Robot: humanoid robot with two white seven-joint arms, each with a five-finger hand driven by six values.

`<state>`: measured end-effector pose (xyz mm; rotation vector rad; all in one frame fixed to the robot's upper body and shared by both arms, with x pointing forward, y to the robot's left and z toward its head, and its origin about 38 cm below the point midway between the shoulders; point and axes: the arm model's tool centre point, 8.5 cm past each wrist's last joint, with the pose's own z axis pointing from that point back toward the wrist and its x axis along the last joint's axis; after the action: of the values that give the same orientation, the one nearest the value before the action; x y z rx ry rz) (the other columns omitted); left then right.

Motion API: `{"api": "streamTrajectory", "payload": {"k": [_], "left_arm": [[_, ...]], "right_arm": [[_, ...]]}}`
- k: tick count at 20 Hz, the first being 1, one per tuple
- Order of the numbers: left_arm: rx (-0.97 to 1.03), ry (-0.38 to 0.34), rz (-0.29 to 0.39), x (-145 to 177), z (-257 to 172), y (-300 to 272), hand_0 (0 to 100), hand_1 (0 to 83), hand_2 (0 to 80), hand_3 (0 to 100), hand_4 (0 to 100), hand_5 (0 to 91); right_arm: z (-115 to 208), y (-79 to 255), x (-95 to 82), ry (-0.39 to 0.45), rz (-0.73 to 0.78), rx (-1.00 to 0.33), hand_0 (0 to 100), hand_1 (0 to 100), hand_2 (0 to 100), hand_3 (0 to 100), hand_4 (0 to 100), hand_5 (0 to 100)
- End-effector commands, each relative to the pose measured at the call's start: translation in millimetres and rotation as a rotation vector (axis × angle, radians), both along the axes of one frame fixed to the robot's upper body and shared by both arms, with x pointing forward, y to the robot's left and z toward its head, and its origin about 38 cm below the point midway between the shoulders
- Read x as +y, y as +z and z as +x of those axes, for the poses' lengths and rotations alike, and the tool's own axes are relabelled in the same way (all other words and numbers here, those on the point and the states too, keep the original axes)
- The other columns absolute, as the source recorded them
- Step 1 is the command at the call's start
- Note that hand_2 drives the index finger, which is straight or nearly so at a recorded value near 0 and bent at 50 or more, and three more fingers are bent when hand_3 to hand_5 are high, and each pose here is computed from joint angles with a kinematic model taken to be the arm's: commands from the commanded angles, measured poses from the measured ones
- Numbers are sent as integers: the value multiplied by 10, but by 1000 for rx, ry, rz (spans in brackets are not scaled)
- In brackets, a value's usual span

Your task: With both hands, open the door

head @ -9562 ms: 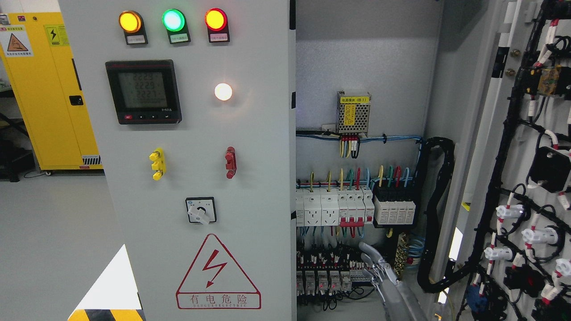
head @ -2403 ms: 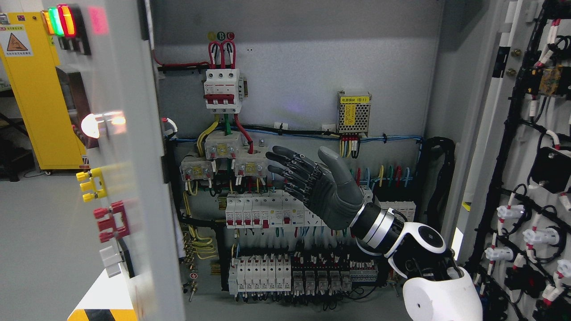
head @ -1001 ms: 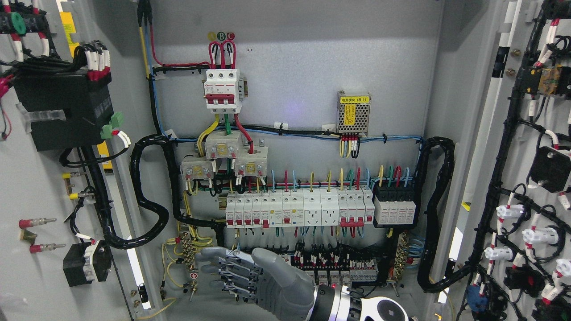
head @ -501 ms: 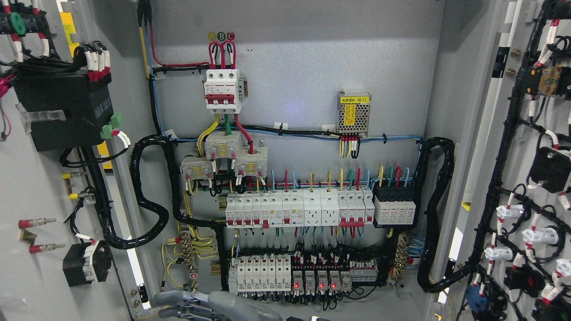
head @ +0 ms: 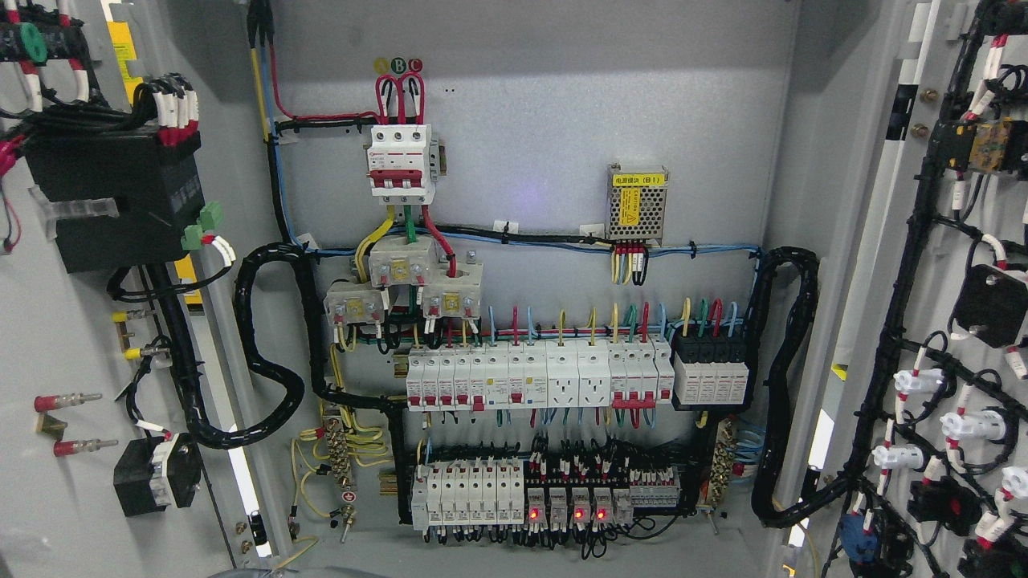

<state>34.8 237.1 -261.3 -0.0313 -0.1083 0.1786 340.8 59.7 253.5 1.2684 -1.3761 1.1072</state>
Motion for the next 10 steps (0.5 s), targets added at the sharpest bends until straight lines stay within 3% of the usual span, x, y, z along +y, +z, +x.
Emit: {"api": "streamTrajectory", "payload": {"k": [1, 10], "left_arm": [[1, 0, 1, 8, -4, 0, 0, 0, 0, 0, 0, 0], [-2, 0, 0, -3, 6, 0, 0, 0, 0, 0, 0, 0]], "right_arm": [[-233, 13, 291, 51, -12, -31, 215, 0, 0, 0, 0, 0], [-344, 14, 428, 79, -43, -58, 214, 0, 0, 0, 0, 0]]}}
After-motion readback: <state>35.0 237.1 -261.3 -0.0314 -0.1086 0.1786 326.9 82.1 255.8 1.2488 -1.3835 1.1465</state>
